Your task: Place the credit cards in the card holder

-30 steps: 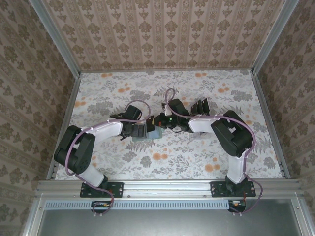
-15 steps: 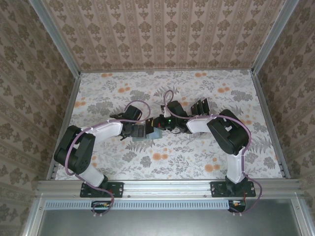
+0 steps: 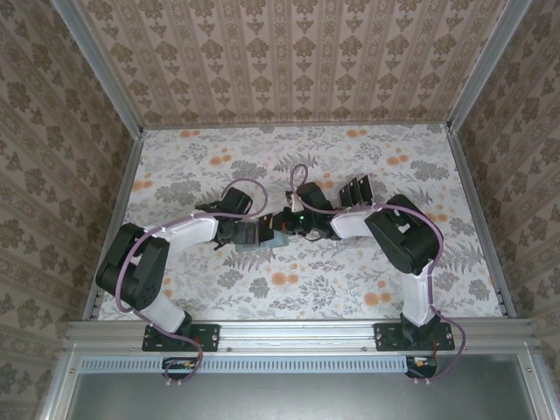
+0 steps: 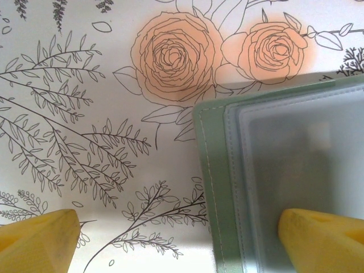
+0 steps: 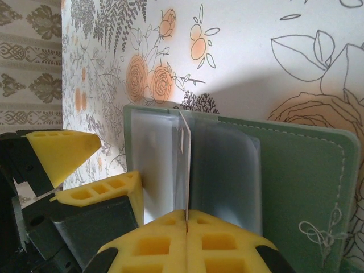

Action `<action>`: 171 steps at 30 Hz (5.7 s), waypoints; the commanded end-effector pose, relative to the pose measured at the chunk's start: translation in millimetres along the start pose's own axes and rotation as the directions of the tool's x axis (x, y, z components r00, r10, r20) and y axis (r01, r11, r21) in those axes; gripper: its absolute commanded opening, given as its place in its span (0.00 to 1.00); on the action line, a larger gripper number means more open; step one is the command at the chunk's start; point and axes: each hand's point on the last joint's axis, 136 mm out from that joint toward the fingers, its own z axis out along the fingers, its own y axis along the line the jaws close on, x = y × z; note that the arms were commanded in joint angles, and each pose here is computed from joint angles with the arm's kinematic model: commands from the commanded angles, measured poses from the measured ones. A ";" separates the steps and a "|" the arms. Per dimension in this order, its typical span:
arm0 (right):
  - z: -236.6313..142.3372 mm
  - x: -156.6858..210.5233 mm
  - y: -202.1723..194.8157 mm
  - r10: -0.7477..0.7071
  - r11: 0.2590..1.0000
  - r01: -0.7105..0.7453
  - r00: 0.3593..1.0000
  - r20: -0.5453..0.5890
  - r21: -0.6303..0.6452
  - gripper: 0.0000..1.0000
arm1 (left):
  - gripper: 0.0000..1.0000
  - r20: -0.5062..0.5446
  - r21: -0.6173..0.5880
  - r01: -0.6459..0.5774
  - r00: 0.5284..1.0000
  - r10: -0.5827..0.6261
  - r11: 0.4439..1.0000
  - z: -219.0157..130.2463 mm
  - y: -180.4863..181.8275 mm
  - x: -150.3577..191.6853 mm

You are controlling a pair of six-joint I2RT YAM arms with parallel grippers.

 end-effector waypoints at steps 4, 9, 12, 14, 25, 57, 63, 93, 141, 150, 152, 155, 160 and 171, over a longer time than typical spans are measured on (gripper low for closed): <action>7.7 20.1 -11.3 0.019 1.000 -0.019 0.998 -0.052 0.008 0.00 | 1.00 -0.119 -0.093 -0.025 0.993 0.014 0.995 9.6 23.3 36.4; 8.9 24.7 -14.2 0.025 1.000 -0.024 0.998 -0.062 0.013 0.00 | 1.00 -0.118 -0.092 -0.025 0.993 0.014 0.995 10.0 22.8 35.9; 10.0 26.5 -15.3 0.028 1.000 -0.027 0.997 -0.066 0.016 0.00 | 1.00 -0.118 -0.093 -0.025 0.993 0.014 0.995 10.0 22.9 35.8; 10.9 26.8 -16.3 0.030 0.999 -0.029 0.997 -0.066 0.016 0.00 | 1.00 -0.117 -0.092 -0.024 0.993 0.013 0.995 9.8 22.8 35.4; 14.8 30.6 -23.5 0.051 0.998 -0.048 0.995 -0.080 0.034 0.00 | 1.00 -0.118 -0.091 -0.024 0.993 0.013 0.996 9.8 22.6 35.9; 18.7 33.1 4.4 -0.011 0.986 0.044 0.979 -0.204 0.160 0.46 | 1.00 -0.006 -0.071 0.212 0.977 -0.212 0.975 -20.3 54.3 1.3; 1.9 25.6 7.7 -0.055 0.965 0.104 0.978 -0.203 0.239 0.59 | 1.00 -0.027 -0.079 0.240 0.970 -0.242 0.968 -11.9 58.2 14.3; 24.4 32.4 25.6 -0.091 0.958 0.158 0.959 -0.267 0.241 0.56 | 1.00 -0.058 -0.026 0.239 0.969 -0.240 0.971 0.8 41.9 18.1; 16.6 21.0 -14.9 -0.107 0.883 0.229 0.948 -0.298 0.409 0.06 | 1.00 -0.079 -0.003 0.186 0.979 -0.185 0.983 11.9 17.8 21.3; 28.1 26.1 -1.9 -0.103 0.902 0.218 0.947 -0.304 0.372 0.05 | 1.00 -0.082 0.005 0.185 0.979 -0.184 0.983 13.9 15.3 21.5; 30.8 27.9 2.1 -0.103 0.908 0.216 0.946 -0.307 0.360 0.05 | 1.00 -0.084 0.004 0.184 0.979 -0.183 0.983 14.3 14.8 22.4; 34.4 30.1 8.2 -0.102 0.917 0.211 0.945 -0.311 0.340 0.05 | 1.00 -0.083 0.007 0.183 0.980 -0.182 0.983 14.3 13.4 22.2; 38.9 33.5 18.4 -0.107 0.929 0.210 0.941 -0.322 0.304 0.06 | 1.00 -0.082 0.009 0.183 0.980 -0.181 0.983 14.0 12.2 21.5; 4.8 17.9 12.3 -0.125 0.916 0.211 0.958 -0.259 0.341 0.09 | 1.00 -0.033 0.018 0.192 0.981 -0.191 0.981 -7.4 20.7 5.5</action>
